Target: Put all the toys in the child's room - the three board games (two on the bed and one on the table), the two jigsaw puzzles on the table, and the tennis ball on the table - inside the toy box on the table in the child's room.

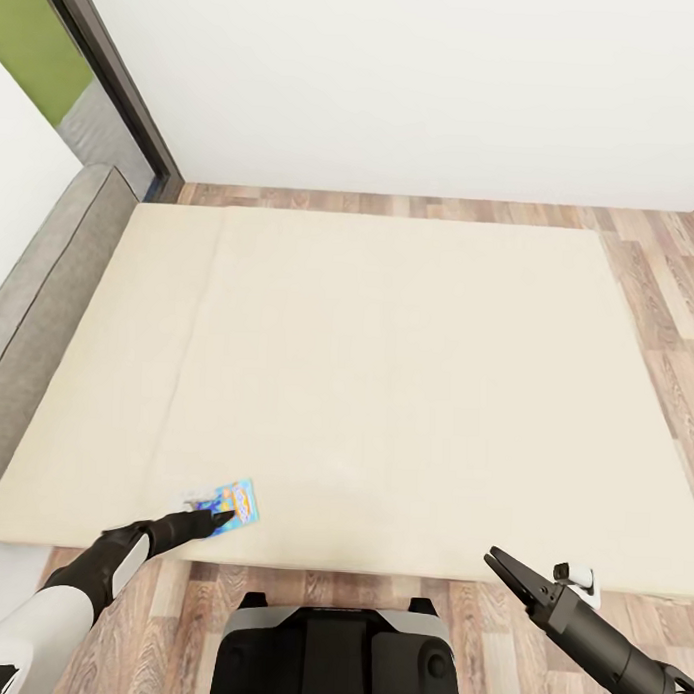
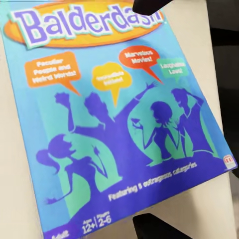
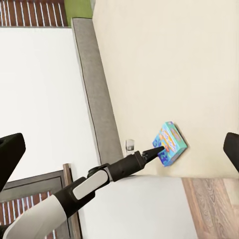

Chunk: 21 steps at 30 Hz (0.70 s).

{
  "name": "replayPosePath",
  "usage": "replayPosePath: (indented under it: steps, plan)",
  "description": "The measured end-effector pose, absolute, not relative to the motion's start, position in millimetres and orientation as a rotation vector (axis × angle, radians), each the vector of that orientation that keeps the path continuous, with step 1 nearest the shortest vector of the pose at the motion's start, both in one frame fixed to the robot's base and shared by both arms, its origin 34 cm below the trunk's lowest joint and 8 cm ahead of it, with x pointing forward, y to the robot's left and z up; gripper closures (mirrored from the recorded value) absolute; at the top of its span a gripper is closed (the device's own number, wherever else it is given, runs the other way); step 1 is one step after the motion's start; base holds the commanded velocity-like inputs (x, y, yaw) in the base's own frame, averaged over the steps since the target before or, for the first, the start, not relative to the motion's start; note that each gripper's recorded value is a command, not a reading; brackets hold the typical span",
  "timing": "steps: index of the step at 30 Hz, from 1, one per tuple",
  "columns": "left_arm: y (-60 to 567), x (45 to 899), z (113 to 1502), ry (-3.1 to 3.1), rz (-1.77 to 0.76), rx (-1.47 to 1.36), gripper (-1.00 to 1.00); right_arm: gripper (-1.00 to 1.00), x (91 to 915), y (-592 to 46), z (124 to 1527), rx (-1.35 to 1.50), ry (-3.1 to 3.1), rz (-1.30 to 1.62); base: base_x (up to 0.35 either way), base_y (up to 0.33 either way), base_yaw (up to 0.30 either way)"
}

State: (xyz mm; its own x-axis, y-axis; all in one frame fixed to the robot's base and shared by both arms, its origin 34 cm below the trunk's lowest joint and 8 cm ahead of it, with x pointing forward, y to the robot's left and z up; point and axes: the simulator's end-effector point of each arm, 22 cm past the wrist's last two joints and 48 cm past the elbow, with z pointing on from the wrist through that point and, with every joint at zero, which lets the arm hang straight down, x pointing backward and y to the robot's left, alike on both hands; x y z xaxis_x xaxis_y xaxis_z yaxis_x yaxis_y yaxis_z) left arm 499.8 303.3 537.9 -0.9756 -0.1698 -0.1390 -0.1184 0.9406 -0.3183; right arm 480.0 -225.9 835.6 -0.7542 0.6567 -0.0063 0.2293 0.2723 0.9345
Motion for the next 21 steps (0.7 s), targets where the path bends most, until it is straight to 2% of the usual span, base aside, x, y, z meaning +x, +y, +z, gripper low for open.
replayPosePath:
  steps: [8, 21]
  plan:
    - [302.9, 502.1, 538.8, 2.927, -0.470, -0.216, -1.00, -1.00, 480.0, -226.0, 835.6, 0.801, 2.156, 1.482, 0.000, -0.147, -0.002]
    - [308.8, 508.3, 541.5, 2.917, -0.459, -0.209, -1.00, -1.00, 480.2, -226.1, 836.2, 0.798, 2.156, 1.482, 0.000, -0.009, -0.018]
